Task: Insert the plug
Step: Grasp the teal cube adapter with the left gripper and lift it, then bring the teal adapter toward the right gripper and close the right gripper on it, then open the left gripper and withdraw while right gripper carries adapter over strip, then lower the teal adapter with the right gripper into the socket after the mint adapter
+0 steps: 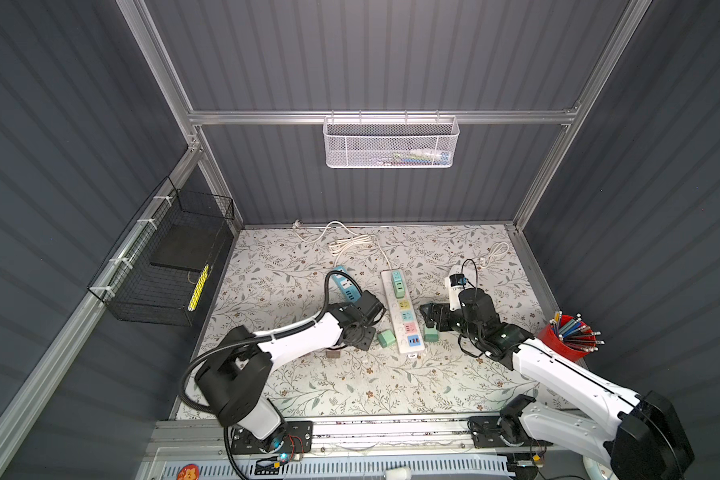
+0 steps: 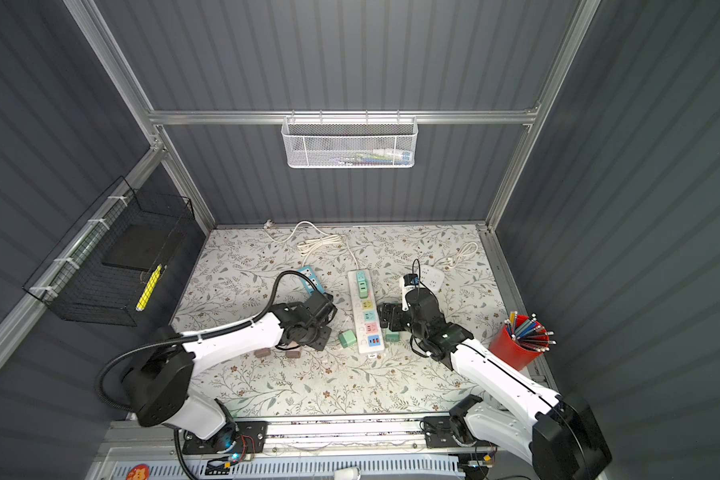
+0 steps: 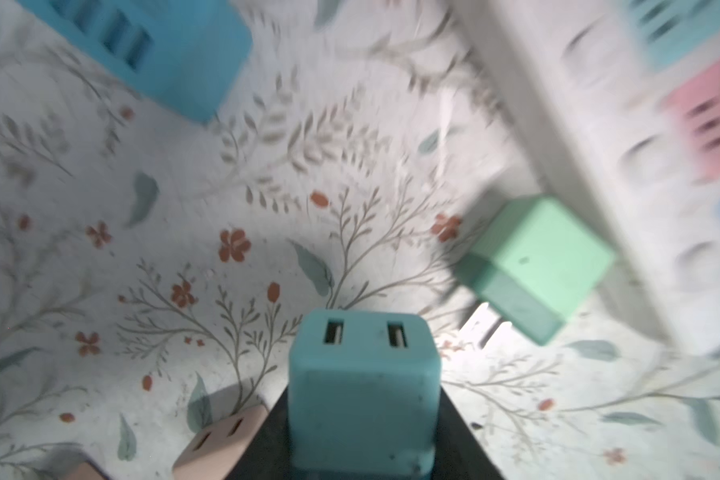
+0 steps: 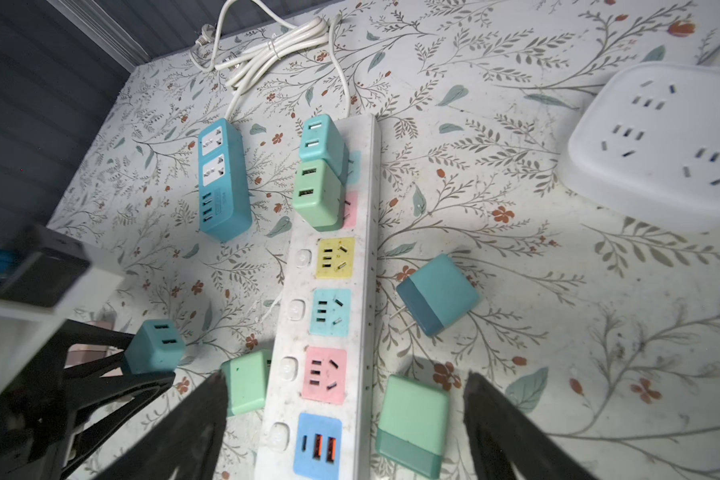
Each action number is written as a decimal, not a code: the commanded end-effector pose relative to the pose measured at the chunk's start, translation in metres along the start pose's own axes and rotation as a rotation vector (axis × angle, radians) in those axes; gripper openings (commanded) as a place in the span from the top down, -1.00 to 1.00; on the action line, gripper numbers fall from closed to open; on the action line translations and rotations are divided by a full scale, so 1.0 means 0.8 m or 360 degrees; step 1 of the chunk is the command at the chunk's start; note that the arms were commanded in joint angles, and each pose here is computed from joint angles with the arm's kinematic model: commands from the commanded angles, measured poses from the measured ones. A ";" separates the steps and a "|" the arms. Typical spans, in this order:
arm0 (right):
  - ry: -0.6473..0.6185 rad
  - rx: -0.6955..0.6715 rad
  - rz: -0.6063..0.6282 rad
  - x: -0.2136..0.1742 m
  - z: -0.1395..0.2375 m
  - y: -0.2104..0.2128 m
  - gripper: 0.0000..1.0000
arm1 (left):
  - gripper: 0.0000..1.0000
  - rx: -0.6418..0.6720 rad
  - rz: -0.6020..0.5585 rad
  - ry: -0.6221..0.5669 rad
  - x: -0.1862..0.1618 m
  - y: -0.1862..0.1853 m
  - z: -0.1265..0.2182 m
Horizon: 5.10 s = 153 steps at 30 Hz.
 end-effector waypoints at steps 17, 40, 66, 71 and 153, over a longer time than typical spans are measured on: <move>0.0092 0.0655 -0.0054 0.062 0.031 0.084 0.02 | 0.71 -0.0344 -0.0745 -0.0933 0.138 -0.076 0.081; 0.0141 0.0752 -0.0061 0.071 0.034 0.094 0.03 | 0.70 -0.0437 -0.0707 -0.0932 0.133 -0.083 0.088; 0.0123 0.0627 -0.0098 0.053 -0.016 0.079 0.63 | -0.93 0.0067 -0.0329 -0.0977 0.148 -0.021 0.097; -0.0071 0.0376 -0.0050 0.054 -0.026 0.050 0.62 | -1.00 0.0267 0.0006 -0.1001 0.155 0.033 0.101; 0.0353 -0.0456 0.0497 -0.020 -0.173 0.032 0.21 | -1.00 0.0522 0.0391 -0.1096 0.148 0.113 0.137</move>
Point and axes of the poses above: each gripper's point midway between its finger pads, its own z axis back along the fingers, its own y axis along the line the jaws close on, x = y × z, the point moved 5 cm from there along z, back along the fingers, and after that the axes turned 2 degrees about -z, right-handed, at the moved point
